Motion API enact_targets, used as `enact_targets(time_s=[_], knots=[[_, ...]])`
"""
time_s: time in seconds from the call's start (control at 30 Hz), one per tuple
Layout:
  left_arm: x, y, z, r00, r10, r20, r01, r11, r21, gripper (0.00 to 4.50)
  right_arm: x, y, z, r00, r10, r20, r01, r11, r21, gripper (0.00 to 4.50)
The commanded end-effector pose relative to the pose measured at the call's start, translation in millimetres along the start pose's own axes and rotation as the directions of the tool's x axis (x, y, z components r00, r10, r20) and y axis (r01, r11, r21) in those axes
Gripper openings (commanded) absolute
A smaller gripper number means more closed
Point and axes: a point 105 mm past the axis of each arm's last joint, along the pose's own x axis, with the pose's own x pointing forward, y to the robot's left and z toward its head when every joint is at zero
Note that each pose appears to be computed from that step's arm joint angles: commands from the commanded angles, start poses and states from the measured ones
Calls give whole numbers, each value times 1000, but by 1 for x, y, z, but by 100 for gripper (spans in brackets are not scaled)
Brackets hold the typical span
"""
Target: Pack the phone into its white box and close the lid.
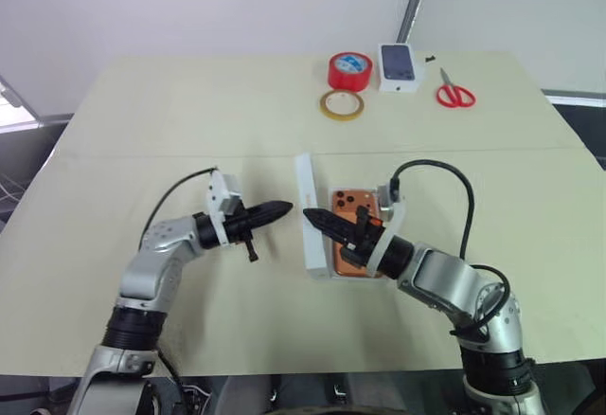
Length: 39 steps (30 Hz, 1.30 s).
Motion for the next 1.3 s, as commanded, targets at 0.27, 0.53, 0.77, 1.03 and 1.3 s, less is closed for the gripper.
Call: enact_targets(time_s=[0.27, 0.53, 0.77, 1.03, 1.3], knots=[[38, -10, -4, 998, -55, 33, 55, 998, 15, 0, -20, -16, 33, 992, -64, 113, 67, 997, -28, 141], [70, -22, -15, 992, -119, 48, 119, 993, 2, 0, -76, -7, 47, 991, -116, 68, 134, 871, -473, 289], [90, -30, -18, 984, -166, 67, 166, 986, 4, 0, -132, -63, 119, 788, -432, 439, 569, 240, -786, 289], [62, -16, -7, 988, -149, 30, 147, 988, 49, 0, -88, -53, 101, 880, -288, 378, 434, 166, -885, 1], [25, 4, -31, 981, -74, -181, 103, 983, 155, 0, -80, -60, 81, 924, -286, 255, 299, 119, -947, 1]])
